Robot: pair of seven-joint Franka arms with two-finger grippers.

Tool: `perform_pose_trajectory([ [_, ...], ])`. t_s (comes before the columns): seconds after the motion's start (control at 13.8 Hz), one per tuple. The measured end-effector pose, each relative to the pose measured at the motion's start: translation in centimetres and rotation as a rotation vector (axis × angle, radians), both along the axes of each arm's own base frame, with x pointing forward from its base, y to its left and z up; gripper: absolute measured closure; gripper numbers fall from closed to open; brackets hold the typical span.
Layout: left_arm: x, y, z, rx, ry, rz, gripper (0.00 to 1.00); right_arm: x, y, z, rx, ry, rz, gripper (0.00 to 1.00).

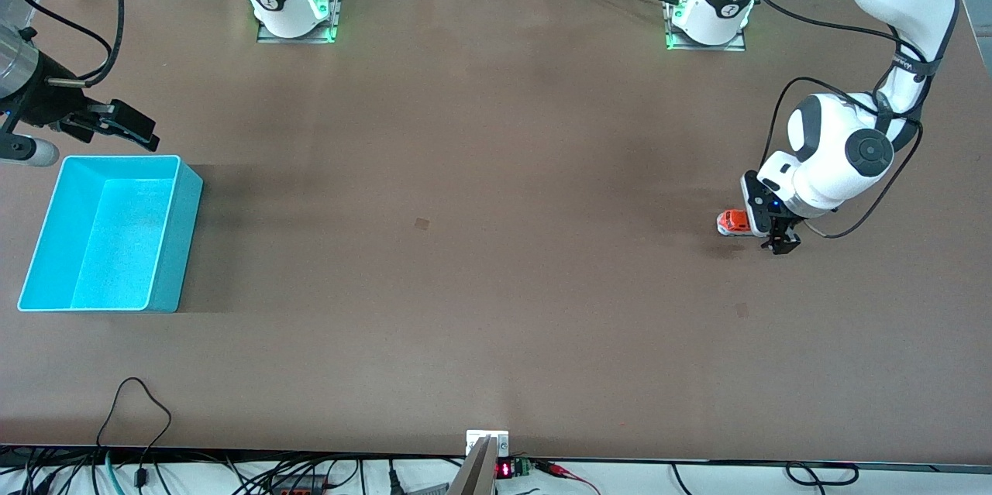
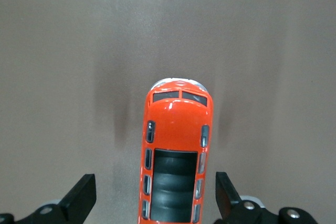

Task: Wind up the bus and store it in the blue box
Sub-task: 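Lower the left gripper over the bus and close on it, then pull the bus backward along the table with the left gripper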

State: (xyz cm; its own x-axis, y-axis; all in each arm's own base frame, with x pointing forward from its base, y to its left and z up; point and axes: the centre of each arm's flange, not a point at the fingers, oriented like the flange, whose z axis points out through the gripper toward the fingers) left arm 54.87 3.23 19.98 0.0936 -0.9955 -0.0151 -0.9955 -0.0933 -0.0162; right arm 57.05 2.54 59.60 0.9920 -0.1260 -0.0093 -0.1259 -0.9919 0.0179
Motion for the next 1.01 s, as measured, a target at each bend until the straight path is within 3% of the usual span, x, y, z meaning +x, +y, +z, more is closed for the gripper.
perform_pose_trajectory([
  [0.29,0.05,-0.12,-0.49,0.007,-0.010,-0.028,0.02,0.00,0.00,0.00,0.000,0.000,0.000,0.00],
  [0.51,0.02,-0.19,-0.77,0.006,-0.009,-0.040,0.12,0.00,0.00,0.00,0.000,0.000,0.000,0.00],
  [0.72,0.04,-0.20,-0.73,0.007,-0.010,-0.049,0.46,0.00,0.03,0.00,0.000,0.000,0.001,0.00],
  [1.01,0.05,-0.31,-0.72,0.007,-0.010,-0.075,0.47,0.00,0.06,0.00,0.000,0.000,0.001,0.00],
])
